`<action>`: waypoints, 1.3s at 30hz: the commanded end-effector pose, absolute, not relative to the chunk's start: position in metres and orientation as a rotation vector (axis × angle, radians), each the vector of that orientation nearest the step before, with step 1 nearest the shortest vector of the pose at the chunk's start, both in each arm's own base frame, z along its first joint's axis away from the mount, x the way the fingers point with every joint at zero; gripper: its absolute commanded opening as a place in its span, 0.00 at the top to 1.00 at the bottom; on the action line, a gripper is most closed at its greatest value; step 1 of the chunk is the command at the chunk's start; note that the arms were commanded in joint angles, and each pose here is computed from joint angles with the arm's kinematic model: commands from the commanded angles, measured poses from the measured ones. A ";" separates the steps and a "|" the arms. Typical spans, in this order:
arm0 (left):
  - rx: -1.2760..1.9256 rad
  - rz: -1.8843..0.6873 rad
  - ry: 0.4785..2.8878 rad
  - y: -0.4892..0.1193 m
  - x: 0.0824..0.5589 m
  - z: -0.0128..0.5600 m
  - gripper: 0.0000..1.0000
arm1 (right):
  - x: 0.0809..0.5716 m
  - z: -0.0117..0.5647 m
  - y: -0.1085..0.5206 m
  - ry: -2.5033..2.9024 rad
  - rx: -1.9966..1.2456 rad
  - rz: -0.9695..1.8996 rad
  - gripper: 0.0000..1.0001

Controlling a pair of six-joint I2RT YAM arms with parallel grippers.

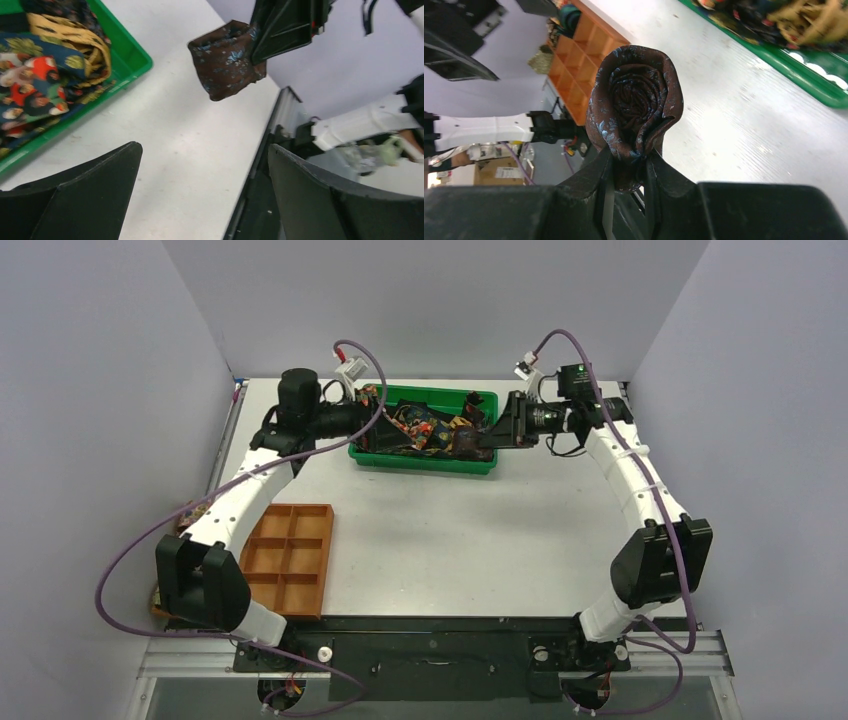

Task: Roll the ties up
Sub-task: Pick up the tie at the center of the board, then place the tie in the storage box.

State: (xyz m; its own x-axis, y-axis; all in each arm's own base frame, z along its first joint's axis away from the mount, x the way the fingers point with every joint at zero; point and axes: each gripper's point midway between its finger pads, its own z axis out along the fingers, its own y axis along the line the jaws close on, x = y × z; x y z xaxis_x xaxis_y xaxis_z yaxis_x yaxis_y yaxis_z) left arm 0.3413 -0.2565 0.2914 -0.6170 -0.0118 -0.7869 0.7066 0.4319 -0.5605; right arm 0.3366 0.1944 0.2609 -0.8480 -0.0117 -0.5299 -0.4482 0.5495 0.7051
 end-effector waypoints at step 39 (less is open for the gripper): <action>0.353 -1.940 1.753 -0.306 0.283 0.362 0.32 | 0.272 0.358 0.292 1.977 -0.506 1.677 1.00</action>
State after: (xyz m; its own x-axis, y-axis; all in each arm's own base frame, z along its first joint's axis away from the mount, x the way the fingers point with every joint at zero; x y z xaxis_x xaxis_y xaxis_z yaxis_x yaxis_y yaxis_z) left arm 0.2838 -0.3031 0.3425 -0.8788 -0.1670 -0.4469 0.4549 -0.0110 -0.8905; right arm 0.2816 0.2921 0.3424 -0.8409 0.0359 -0.5400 -0.5219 0.2099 0.8268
